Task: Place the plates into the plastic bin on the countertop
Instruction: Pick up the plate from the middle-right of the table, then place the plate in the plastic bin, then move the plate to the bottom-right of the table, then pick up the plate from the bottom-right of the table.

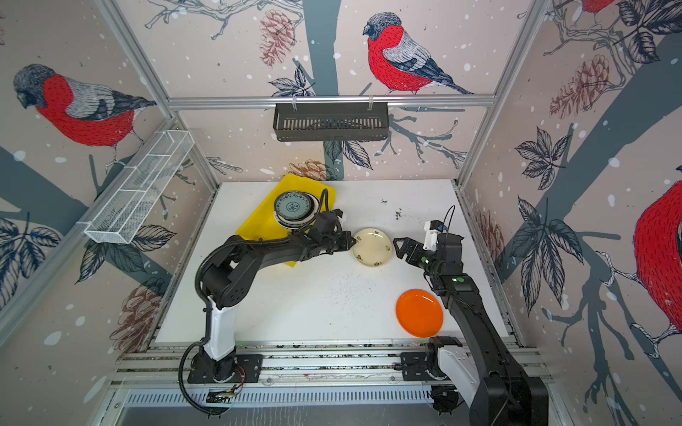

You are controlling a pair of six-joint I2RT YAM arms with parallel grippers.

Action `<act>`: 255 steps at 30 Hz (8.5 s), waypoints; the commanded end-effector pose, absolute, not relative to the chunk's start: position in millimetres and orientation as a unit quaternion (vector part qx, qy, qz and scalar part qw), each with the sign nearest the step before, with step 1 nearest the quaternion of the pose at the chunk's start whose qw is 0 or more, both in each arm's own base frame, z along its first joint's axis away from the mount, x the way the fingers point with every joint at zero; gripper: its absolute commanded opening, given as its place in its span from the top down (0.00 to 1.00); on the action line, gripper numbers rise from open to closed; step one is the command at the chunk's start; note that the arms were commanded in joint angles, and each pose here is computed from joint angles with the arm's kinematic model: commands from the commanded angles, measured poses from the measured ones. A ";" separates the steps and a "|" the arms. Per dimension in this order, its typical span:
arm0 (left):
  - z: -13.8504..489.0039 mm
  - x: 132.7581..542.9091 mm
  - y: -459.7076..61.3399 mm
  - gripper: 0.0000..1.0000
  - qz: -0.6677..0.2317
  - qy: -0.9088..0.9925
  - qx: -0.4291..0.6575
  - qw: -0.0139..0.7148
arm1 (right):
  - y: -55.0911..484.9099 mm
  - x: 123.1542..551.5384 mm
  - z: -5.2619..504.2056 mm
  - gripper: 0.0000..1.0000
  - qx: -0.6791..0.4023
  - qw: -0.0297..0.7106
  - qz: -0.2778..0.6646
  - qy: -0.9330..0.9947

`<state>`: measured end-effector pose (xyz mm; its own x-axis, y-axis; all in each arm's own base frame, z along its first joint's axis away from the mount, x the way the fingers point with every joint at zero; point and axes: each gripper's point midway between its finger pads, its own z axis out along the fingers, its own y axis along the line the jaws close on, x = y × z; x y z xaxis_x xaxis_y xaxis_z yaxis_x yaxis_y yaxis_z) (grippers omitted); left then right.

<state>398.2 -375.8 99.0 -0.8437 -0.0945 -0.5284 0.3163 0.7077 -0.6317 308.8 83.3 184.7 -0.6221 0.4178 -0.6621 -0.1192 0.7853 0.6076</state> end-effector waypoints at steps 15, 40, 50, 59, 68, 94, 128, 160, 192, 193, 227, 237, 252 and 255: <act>219.9 501.1 -162.5 1.00 -0.227 0.844 -0.137 0.466 | 81.9 306.4 197.1 0.06 0.093 0.450 0.330 0.825; 140.0 556.5 -53.6 0.74 0.009 0.891 -0.185 0.414 | 26.3 280.4 133.6 0.06 0.180 0.356 0.183 0.899; 198.9 511.2 -71.0 0.15 -0.053 0.871 -0.162 0.460 | 22.6 274.1 107.2 0.00 0.208 0.292 0.147 0.922; 239.7 408.1 -183.7 0.15 -0.244 0.840 -0.034 0.484 | 18.8 261.6 81.2 0.00 0.237 0.223 0.135 0.936; 190.0 315.6 -283.6 0.15 -0.400 0.834 0.094 0.370 | 32.7 256.2 77.2 0.00 0.235 0.219 0.192 0.927; 96.6 253.8 -433.5 0.33 -0.506 0.821 0.179 0.195 | 61.4 211.9 83.0 0.00 0.264 0.190 0.209 0.922; 78.0 262.1 -409.9 0.22 -0.477 0.845 0.118 0.212 | 103.4 210.8 38.0 0.00 0.264 0.147 0.284 0.910; 82.8 262.9 -404.5 0.22 -0.465 0.850 0.116 0.220 | 89.6 283.4 84.1 0.00 0.286 0.258 0.314 0.868; 52.5 207.0 -477.6 0.38 -0.546 0.822 0.123 0.101 | 87.2 217.7 105.3 0.00 0.256 0.250 0.277 0.892; 50.3 207.3 -478.1 0.38 -0.545 0.824 0.120 0.099 | 86.5 214.7 101.9 0.00 0.258 0.244 0.273 0.894; 23.7 207.2 -500.8 0.79 -0.524 0.840 0.120 0.076 | 103.9 195.3 46.7 0.00 0.308 0.211 0.345 0.861; 22.8 207.9 -506.9 0.93 -0.527 0.837 0.128 0.072 | 99.6 198.7 47.2 0.00 0.299 0.223 0.330 0.867; 24.0 230.7 -497.5 1.00 -0.491 0.858 0.116 0.101 | 98.6 223.0 128.1 0.00 0.245 0.310 0.341 0.853; 27.4 239.5 -495.0 1.00 -0.487 0.860 0.110 0.108 | 98.3 225.6 136.4 0.00 0.236 0.314 0.336 0.856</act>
<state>231.6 -498.6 25.3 -0.9565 0.0941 -0.2761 0.2866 0.4791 -0.8297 226.1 102.0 135.7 -0.6860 0.6360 -0.3534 0.1952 0.6288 0.7527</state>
